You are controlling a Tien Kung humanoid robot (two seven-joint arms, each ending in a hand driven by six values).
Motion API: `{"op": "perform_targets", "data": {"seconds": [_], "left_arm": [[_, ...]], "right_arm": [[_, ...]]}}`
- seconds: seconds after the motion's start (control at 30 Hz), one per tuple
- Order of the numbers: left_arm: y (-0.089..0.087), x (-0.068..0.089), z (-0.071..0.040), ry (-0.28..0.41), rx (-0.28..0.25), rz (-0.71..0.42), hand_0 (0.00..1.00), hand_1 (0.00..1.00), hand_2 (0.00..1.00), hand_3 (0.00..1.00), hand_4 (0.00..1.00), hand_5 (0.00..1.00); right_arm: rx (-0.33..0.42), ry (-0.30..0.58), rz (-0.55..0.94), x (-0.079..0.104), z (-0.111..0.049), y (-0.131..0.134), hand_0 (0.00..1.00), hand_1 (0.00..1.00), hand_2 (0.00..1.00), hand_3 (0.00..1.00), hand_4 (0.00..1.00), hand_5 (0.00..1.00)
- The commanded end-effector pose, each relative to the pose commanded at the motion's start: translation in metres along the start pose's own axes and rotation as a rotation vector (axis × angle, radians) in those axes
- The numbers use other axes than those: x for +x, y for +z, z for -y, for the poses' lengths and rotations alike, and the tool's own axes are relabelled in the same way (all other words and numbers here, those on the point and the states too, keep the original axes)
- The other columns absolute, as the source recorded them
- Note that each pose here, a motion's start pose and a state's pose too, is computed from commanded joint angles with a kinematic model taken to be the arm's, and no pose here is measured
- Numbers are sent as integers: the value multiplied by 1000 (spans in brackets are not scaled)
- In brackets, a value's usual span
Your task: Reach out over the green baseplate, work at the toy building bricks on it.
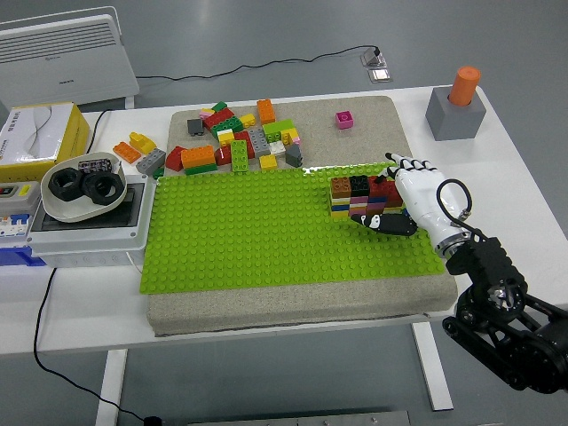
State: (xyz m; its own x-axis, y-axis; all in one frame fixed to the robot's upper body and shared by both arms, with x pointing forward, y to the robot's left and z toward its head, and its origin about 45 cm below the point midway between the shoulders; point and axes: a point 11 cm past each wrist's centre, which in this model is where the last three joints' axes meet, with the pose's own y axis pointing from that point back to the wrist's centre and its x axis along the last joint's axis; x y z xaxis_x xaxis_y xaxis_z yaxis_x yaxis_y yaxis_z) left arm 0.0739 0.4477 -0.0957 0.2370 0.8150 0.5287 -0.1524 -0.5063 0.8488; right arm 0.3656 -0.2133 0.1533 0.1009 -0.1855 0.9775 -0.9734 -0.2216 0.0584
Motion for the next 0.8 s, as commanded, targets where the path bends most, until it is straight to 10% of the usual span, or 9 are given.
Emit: {"op": "perform_targets", "data": {"seconds": [0.8], "left_arm": [[-3,-1,0,-2,6,1,703,432,365,489,396,143]], "right_arm": [[-3,9,10,4,0,2,882,906,931,606,998,681]]}}
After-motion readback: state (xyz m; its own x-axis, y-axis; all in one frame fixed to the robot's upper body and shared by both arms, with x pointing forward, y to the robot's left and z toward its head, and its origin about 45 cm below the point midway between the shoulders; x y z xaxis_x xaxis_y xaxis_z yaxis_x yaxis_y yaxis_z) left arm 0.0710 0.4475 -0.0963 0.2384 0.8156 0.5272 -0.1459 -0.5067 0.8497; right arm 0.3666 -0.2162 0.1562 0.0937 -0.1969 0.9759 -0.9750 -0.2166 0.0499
